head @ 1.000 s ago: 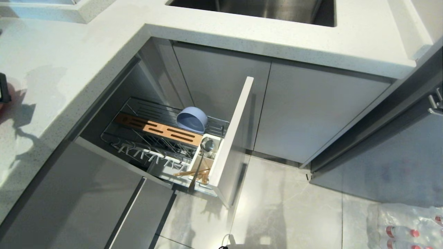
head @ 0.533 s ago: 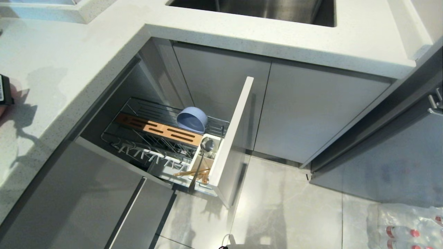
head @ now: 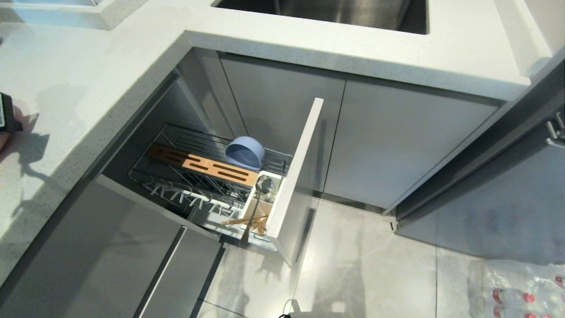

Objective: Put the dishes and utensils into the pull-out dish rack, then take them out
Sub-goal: Take the plate out of the cupboard, then take the bowl out of the cupboard

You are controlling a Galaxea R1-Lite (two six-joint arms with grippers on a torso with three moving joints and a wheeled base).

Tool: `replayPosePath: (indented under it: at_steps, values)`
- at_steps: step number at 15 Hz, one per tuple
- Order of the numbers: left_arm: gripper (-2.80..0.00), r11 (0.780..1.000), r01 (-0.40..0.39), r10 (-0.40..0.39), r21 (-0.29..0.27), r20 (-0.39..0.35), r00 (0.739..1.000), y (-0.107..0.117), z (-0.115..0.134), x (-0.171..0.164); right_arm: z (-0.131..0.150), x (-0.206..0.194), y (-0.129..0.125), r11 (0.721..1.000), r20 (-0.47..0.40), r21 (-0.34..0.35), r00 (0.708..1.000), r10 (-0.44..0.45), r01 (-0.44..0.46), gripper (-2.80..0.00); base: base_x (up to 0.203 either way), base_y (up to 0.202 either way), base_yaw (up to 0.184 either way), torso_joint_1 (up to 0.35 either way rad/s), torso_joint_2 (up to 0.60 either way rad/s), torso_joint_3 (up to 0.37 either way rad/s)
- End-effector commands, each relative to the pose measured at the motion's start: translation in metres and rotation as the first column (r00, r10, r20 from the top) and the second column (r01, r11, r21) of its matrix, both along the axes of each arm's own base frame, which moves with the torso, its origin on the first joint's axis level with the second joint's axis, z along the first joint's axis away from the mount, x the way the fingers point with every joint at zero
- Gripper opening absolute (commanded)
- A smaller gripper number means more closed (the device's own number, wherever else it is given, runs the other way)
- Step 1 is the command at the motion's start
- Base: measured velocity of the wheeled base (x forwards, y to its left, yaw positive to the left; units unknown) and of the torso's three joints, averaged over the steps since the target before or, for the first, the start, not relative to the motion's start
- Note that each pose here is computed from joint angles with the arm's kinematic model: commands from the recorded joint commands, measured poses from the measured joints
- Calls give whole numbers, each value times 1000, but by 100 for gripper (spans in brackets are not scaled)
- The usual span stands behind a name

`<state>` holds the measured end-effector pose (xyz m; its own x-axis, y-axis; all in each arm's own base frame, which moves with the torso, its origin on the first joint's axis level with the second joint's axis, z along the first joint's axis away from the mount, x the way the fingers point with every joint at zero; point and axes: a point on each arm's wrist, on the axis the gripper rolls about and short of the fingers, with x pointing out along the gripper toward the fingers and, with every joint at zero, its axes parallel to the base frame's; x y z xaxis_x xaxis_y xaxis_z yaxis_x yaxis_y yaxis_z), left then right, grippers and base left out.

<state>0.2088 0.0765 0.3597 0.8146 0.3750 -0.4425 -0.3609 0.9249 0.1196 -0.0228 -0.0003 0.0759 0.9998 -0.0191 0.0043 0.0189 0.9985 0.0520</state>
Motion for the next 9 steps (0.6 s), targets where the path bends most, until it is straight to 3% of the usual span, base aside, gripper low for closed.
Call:
replayPosePath:
  at_steps: [1, 5, 9]
  values:
    - [0, 1000, -2, 2, 3, 3, 1000, -1, 1, -3, 0, 0, 0, 1000, 0, 0, 1000, 1, -1, -280, 0, 0, 0, 0, 0, 0]
    - [0, 1000, -3, 3, 7, 22, 1000, -3, 5, -8, 0, 0, 0, 1000, -1, 0, 1000, 1, -1, -280, 0, 0, 0, 0, 0, 0]
    - [0, 1000, -4, 3, 8, 107, 994, -14, 21, -34, 0, 0, 0, 1000, 0, 0, 1000, -1, 1, -280, 0, 0, 0, 0, 0, 0]
